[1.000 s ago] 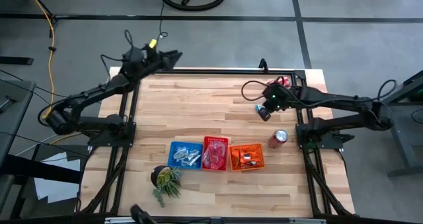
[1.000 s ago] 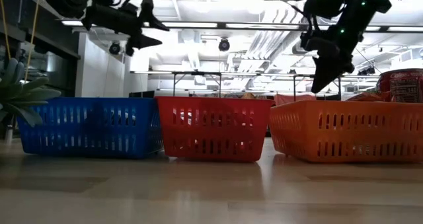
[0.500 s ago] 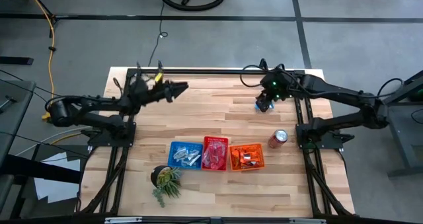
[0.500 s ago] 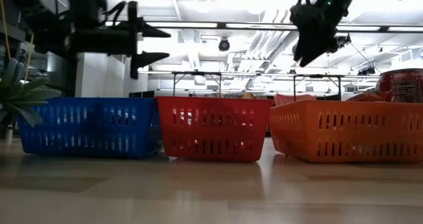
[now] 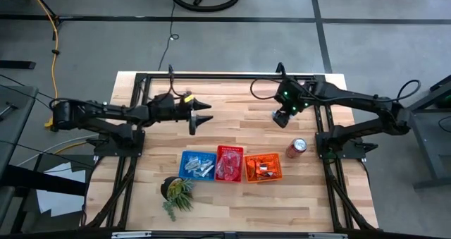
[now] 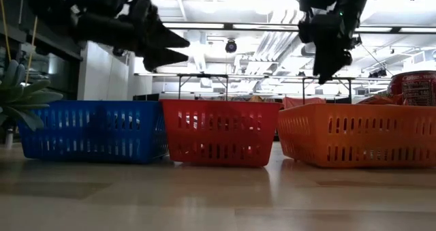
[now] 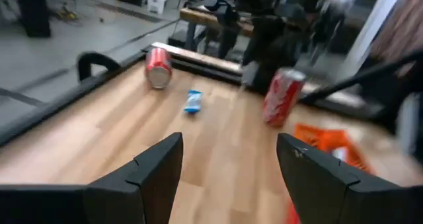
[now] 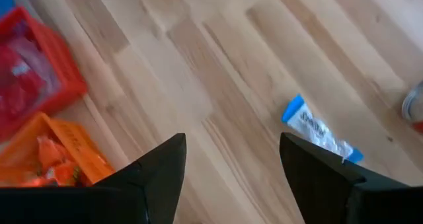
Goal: Sort candy
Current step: Put the white candy pack into the blue bin
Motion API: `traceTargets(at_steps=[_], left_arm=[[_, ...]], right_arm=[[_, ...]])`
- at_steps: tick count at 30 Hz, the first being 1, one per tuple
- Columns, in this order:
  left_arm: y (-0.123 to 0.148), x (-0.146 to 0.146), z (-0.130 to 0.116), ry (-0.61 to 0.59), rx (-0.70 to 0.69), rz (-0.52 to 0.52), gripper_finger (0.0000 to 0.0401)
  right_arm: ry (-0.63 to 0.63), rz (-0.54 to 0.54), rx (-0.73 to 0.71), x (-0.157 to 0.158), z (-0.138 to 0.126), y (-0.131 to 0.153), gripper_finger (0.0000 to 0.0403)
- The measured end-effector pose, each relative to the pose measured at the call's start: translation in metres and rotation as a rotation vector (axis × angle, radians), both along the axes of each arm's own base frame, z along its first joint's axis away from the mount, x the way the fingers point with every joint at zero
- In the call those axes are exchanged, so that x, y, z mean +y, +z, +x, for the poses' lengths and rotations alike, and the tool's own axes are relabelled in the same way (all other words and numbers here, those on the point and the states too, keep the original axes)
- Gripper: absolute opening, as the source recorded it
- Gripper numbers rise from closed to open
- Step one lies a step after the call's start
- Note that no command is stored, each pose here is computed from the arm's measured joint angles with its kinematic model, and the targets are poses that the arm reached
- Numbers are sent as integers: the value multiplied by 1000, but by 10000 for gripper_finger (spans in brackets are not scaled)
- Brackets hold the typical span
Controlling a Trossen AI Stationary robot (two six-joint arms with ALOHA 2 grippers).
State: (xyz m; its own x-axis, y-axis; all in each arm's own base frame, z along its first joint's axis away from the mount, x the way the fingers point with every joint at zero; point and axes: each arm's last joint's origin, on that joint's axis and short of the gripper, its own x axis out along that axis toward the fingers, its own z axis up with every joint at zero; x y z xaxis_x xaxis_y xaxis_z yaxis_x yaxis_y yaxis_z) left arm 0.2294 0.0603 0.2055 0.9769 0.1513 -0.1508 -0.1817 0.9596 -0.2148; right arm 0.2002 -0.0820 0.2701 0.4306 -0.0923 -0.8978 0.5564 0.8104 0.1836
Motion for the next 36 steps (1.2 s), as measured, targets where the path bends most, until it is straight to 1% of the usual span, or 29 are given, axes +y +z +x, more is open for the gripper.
traceTargets(at_steps=[2,4,7,10,13,14,17,20,22,24,29,31,34,36], left_arm=[[7,-1,6,13,42,88,232],[9,-1,10,20,71,154,232],[11,1,14,56,78,190,232],[6,3,16,105,107,175,232],[1,4,16,138,135,159,232],[0,4,16,141,140,156,232],[-1,4,16,166,144,102,232],[-1,5,16,207,126,41,232],[-1,5,16,214,127,44,232],[-1,5,16,211,132,61,232],[-1,5,16,218,134,67,232],[-1,5,16,219,134,67,232],[-1,5,16,219,135,68,232],[-1,6,15,218,135,73,232]], right_arm=[[16,1,21,1,-2,-4,240],[59,-7,52,2,-4,-9,240],[113,-17,87,3,-7,-19,240],[181,-26,130,5,-12,-34,240],[252,-55,136,5,-14,-50,240],[270,-72,127,4,-14,-56,240],[299,-125,93,-1,-15,-70,240],[295,-213,101,-10,-18,-80,240],[300,-272,127,-16,-22,-84,240],[316,-302,127,-22,-25,-89,240],[389,-296,93,-26,-33,-103,240],[414,-333,91,-26,-34,-108,240],[410,-379,79,-27,-34,-113,240],[409,-392,70,-27,-34,-115,240]])
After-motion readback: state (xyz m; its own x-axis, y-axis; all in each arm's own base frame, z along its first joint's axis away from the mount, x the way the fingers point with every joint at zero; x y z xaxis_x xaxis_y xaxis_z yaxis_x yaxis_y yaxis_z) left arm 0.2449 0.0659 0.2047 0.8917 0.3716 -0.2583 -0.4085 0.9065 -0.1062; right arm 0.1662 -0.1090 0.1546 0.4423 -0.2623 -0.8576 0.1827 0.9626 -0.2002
